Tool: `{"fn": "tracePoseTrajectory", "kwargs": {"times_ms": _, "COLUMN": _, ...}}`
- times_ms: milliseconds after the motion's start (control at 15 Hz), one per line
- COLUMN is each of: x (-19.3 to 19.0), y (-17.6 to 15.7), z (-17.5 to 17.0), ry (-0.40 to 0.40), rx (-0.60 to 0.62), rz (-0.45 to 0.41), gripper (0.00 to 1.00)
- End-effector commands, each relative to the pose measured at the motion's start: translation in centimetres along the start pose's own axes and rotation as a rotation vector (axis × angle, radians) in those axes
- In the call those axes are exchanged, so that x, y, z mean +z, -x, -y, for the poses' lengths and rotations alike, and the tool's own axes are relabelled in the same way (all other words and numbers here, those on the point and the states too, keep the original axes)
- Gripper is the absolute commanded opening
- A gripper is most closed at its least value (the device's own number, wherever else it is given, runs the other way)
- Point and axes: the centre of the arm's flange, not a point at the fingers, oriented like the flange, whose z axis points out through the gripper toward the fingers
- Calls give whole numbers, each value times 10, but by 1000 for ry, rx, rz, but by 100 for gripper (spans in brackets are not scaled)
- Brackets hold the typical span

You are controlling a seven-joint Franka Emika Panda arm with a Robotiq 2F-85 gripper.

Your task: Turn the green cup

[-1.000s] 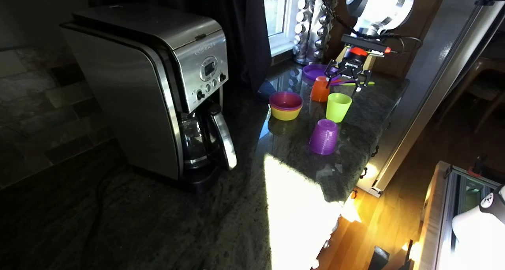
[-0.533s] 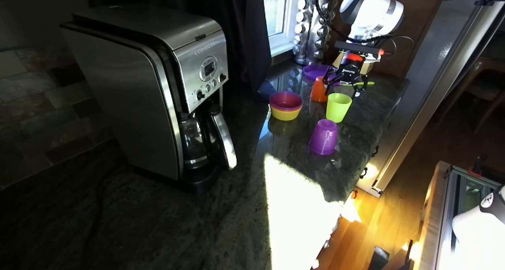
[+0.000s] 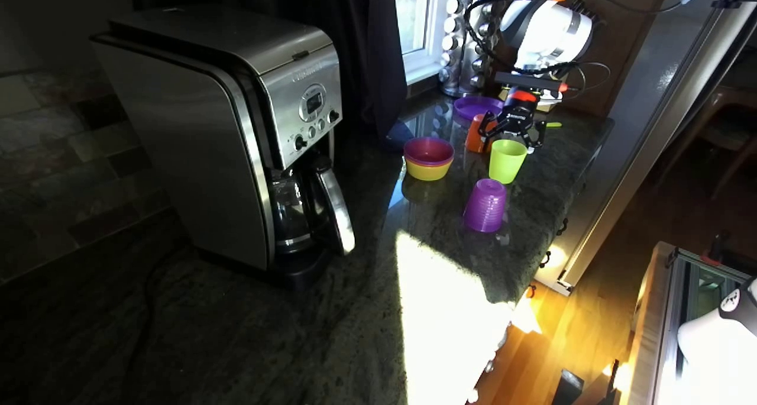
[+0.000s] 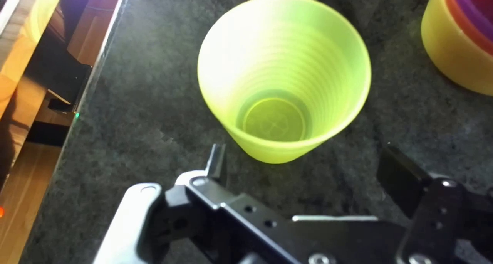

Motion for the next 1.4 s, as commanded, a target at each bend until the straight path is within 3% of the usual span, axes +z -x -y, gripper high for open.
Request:
{"fn": "tracePoseTrajectory", "kwargs": {"times_ms": 0, "x": 7, "y": -8, "z": 4, "ry": 8, "rx": -15, "rz": 72, "gripper": 100}}
{"fn": "tracePoseTrajectory", "kwargs": {"times_ms": 667, "x": 21, "y": -12, "z": 4, "ry": 72, "rx": -40, "rz": 177, "gripper": 100}}
{"fn": "tracePoseTrajectory", "kwargs": {"times_ms": 733, "x": 22, "y": -12, "z": 4, "ry": 76, "rx": -41, "rz": 184, "gripper": 96}}
{"fn": "tracePoseTrajectory", "kwargs": {"times_ms": 867, "x": 22, "y": -13, "z": 5, "ry": 80, "rx": -42, "rz": 193, "gripper": 72}}
{"fn": "tracePoseTrajectory", "kwargs": {"times_ms": 933, "x": 23, "y": -13, "z": 6, "ry": 82, "rx": -44, "rz": 192, "gripper": 70}}
{"fn": "tracePoseTrajectory", "kwargs": {"times_ms": 1000, "x": 23, "y": -14, "z": 7, "ry": 85, "rx": -44, "rz": 187, "gripper": 90}}
{"fn": "tracePoseTrajectory", "kwargs": {"times_ms": 1200, "x": 25, "y": -15, "z": 8, "ry": 89, "rx": -43, "rz": 184, "gripper": 100}}
{"fn": "tracePoseTrajectory", "kwargs": {"times_ms": 1333, "x": 25, "y": -17, "z": 10, "ry": 88, "rx": -41, "rz": 172, "gripper": 100}}
